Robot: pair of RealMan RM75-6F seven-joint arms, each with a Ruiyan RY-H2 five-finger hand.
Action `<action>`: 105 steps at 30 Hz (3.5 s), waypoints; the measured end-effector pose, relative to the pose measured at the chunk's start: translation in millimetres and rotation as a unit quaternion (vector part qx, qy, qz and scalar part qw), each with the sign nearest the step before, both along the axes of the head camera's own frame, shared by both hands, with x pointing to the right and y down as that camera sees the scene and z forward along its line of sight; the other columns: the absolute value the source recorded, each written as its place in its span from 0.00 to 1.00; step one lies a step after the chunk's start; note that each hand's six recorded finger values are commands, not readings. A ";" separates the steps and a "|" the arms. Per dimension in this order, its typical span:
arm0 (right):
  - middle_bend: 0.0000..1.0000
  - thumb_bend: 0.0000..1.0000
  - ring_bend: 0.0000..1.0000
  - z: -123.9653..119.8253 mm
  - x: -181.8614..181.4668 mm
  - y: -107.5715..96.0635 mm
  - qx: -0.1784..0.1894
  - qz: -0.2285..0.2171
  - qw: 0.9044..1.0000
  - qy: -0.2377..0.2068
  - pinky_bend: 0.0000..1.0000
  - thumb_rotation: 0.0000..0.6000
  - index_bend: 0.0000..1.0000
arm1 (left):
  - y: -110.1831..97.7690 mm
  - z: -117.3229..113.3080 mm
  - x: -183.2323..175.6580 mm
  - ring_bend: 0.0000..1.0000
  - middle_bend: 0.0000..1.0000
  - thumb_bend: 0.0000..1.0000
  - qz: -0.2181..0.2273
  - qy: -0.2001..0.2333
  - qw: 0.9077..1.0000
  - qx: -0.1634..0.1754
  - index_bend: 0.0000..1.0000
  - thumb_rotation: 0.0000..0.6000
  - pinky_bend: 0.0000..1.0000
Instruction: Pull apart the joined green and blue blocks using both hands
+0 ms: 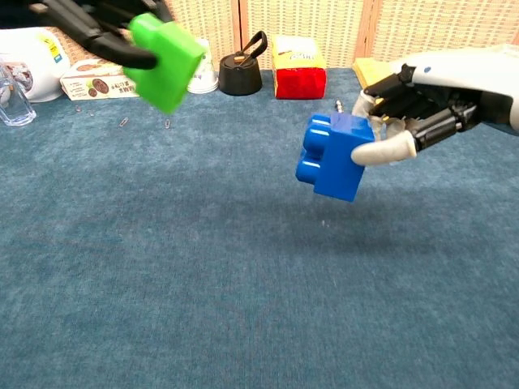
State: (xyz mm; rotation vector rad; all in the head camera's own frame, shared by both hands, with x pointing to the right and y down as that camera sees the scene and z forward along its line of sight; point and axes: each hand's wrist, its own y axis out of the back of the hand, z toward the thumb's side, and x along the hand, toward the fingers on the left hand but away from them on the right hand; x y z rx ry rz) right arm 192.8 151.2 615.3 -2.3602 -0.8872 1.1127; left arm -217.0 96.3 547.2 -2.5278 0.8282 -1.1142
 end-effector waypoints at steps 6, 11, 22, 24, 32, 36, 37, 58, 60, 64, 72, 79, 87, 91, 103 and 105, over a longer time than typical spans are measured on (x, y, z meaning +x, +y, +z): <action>0.53 0.22 0.52 20.6 6.7 -3.5 0.050 -0.029 0.996 0.062 0.43 0.62 0.58 | 12.2 1.9 -44.3 0.32 0.30 0.46 0.013 -0.056 0.997 0.045 0.59 0.94 0.37; 0.53 0.22 0.49 35.3 10.6 -5.7 0.081 -0.044 0.991 0.099 0.40 0.62 0.58 | 24.6 5.8 -77.4 0.32 0.30 0.46 0.013 -0.094 0.993 0.069 0.59 0.94 0.37; 0.40 0.22 0.35 57.9 20.2 -6.8 0.110 -0.063 0.980 0.155 0.32 0.62 0.44 | 32.3 22.2 -101.0 0.32 0.30 0.45 0.029 -0.135 0.984 0.115 0.59 0.93 0.35; 0.38 0.22 0.33 59.9 21.6 -6.1 0.111 -0.066 0.978 0.163 0.30 0.62 0.39 | 32.5 25.6 -98.6 0.32 0.30 0.45 0.038 -0.140 0.981 0.125 0.59 0.93 0.34; 0.26 0.20 0.25 53.5 23.4 -3.1 0.122 -0.081 0.972 0.182 0.24 0.61 0.22 | 32.1 46.8 -76.5 0.30 0.30 0.44 0.086 -0.160 0.968 0.171 0.59 0.95 0.30; 0.26 0.20 0.24 41.7 22.5 -1.1 0.134 -0.085 0.971 0.182 0.24 0.62 0.21 | 31.0 61.5 -64.0 0.25 0.30 0.44 0.102 -0.167 0.963 0.185 0.59 0.95 0.28; 0.26 0.20 0.24 38.4 22.5 -1.2 0.138 -0.084 0.970 0.181 0.24 0.62 0.21 | 30.5 64.5 -61.6 0.24 0.30 0.44 0.105 -0.168 0.962 0.189 0.59 0.96 0.27; 0.27 0.20 0.25 -18.0 57.5 -26.2 0.192 0.008 0.971 0.139 0.24 0.62 0.22 | 36.0 109.7 -11.7 0.00 0.05 0.17 0.188 -0.230 0.925 0.235 0.01 0.95 0.15; 0.27 0.20 0.25 -19.0 58.9 -27.7 0.192 0.012 0.972 0.136 0.24 0.62 0.23 | 33.8 106.4 -9.2 0.00 0.05 0.15 0.182 -0.230 0.925 0.243 0.00 0.95 0.15; 0.28 0.20 0.26 -21.3 64.9 -32.8 0.198 0.030 0.970 0.135 0.26 0.62 0.24 | 27.5 97.6 -10.4 0.00 0.05 0.15 0.163 -0.227 0.925 0.257 0.00 0.98 0.15; 0.33 0.21 0.32 -23.1 88.2 -38.4 0.198 0.062 0.965 0.162 0.30 0.62 0.31 | 20.0 66.1 -50.2 0.00 0.05 0.16 0.086 -0.224 0.930 0.278 0.00 1.00 0.15; 0.35 0.22 0.34 -27.9 114.7 -28.9 0.199 0.086 0.954 0.207 0.32 0.62 0.36 | 38.7 37.9 -105.1 0.00 0.05 0.16 0.030 -0.240 0.926 0.290 0.00 1.00 0.15; 0.37 0.23 0.34 -34.1 149.9 -10.6 0.190 0.122 0.944 0.240 0.31 0.62 0.38 | 82.1 11.8 -168.9 0.00 0.05 0.16 -0.050 -0.260 0.920 0.289 0.03 1.00 0.15; 0.38 0.23 0.35 -37.0 168.4 1.2 0.187 0.141 0.937 0.258 0.30 0.62 0.39 | 99.7 3.8 -195.6 0.00 0.05 0.16 -0.089 -0.272 0.915 0.284 0.03 1.00 0.15; 0.40 0.23 0.35 -49.3 195.9 33.9 0.191 0.158 0.922 0.297 0.30 0.62 0.43 | 131.4 -19.1 -250.9 0.00 0.05 0.16 -0.156 -0.314 0.896 0.273 0.06 1.00 0.15; 0.40 0.23 0.35 -51.6 197.9 37.8 0.193 0.160 0.922 0.295 0.30 0.62 0.43 | 133.5 -21.4 -254.6 0.00 0.05 0.17 -0.159 -0.316 0.894 0.273 0.06 1.00 0.15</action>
